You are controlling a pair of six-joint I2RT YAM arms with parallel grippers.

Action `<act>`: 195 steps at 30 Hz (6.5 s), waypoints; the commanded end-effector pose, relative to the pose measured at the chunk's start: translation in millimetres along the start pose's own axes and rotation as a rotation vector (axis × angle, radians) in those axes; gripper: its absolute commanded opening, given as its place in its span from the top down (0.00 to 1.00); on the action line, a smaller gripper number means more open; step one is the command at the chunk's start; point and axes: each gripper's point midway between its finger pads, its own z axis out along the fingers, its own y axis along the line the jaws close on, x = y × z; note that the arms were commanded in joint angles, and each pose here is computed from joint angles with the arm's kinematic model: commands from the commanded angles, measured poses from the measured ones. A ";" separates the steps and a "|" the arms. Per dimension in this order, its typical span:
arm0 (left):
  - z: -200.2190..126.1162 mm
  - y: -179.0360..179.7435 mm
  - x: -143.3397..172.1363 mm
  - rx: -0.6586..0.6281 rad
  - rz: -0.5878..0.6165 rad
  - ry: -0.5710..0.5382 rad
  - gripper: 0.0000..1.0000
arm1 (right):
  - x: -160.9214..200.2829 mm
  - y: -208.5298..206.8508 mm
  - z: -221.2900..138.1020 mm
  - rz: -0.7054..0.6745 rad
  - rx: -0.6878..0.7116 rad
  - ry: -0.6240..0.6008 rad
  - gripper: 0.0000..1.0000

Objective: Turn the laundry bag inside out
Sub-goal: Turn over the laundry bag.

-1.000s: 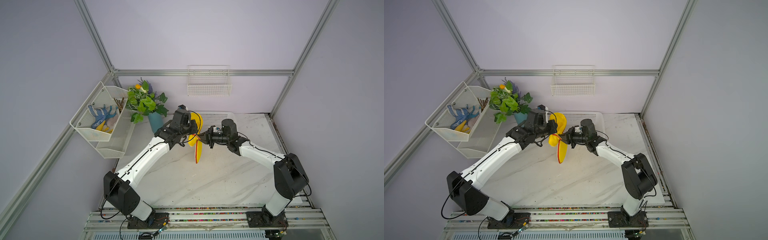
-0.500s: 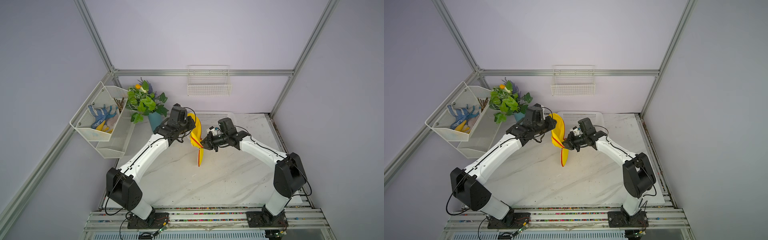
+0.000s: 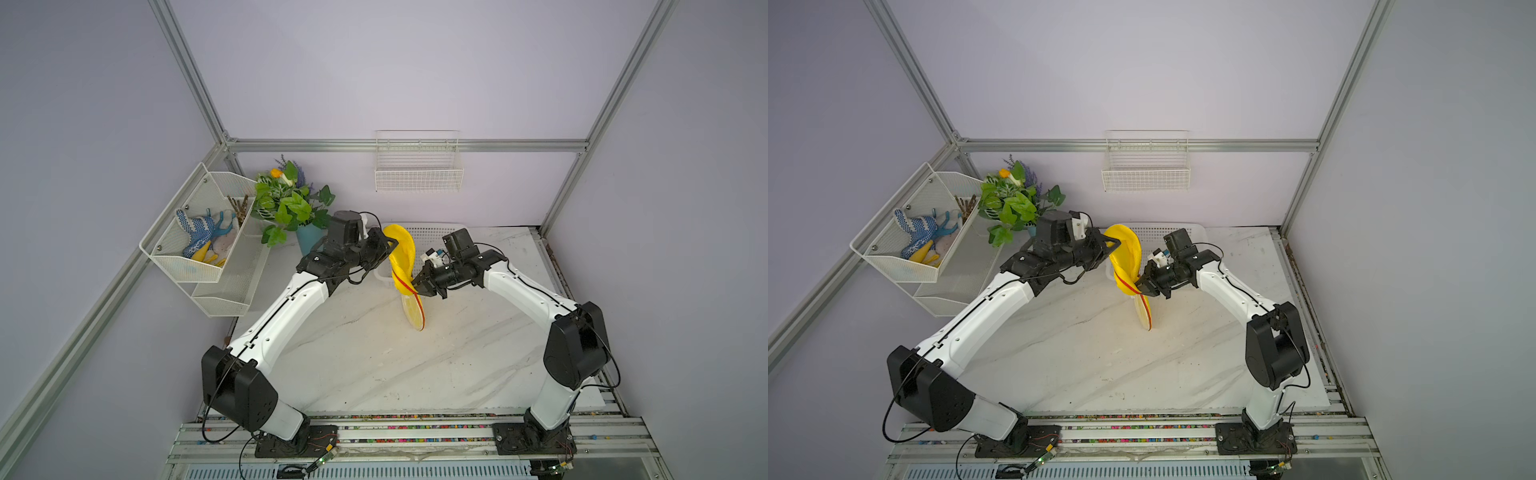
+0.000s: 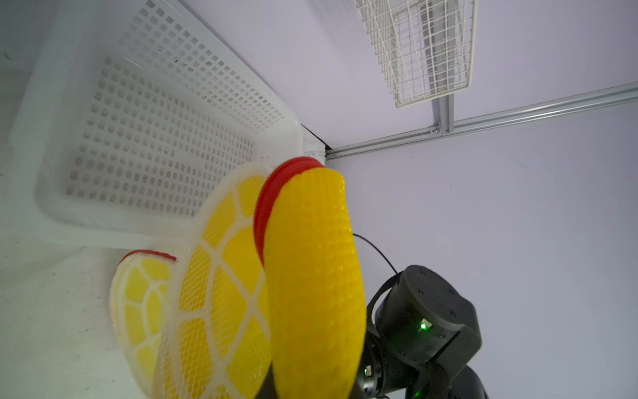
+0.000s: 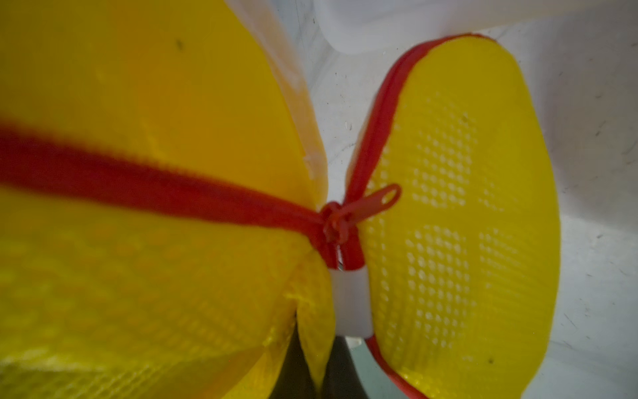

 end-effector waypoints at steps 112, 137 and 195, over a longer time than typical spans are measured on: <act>-70.7 -6.0 -6.5 0.507 -0.010 0.140 0.28 | -15.1 110.5 -125.8 -0.150 -0.736 -0.203 1.00; -17.5 70.4 -4.0 0.382 -0.185 0.152 1.00 | 10.1 173.7 -202.7 -0.181 -1.170 -0.187 1.00; -25.0 0.9 62.9 -0.663 1.001 0.135 0.00 | -45.6 78.0 -87.3 -0.058 0.000 -0.215 1.00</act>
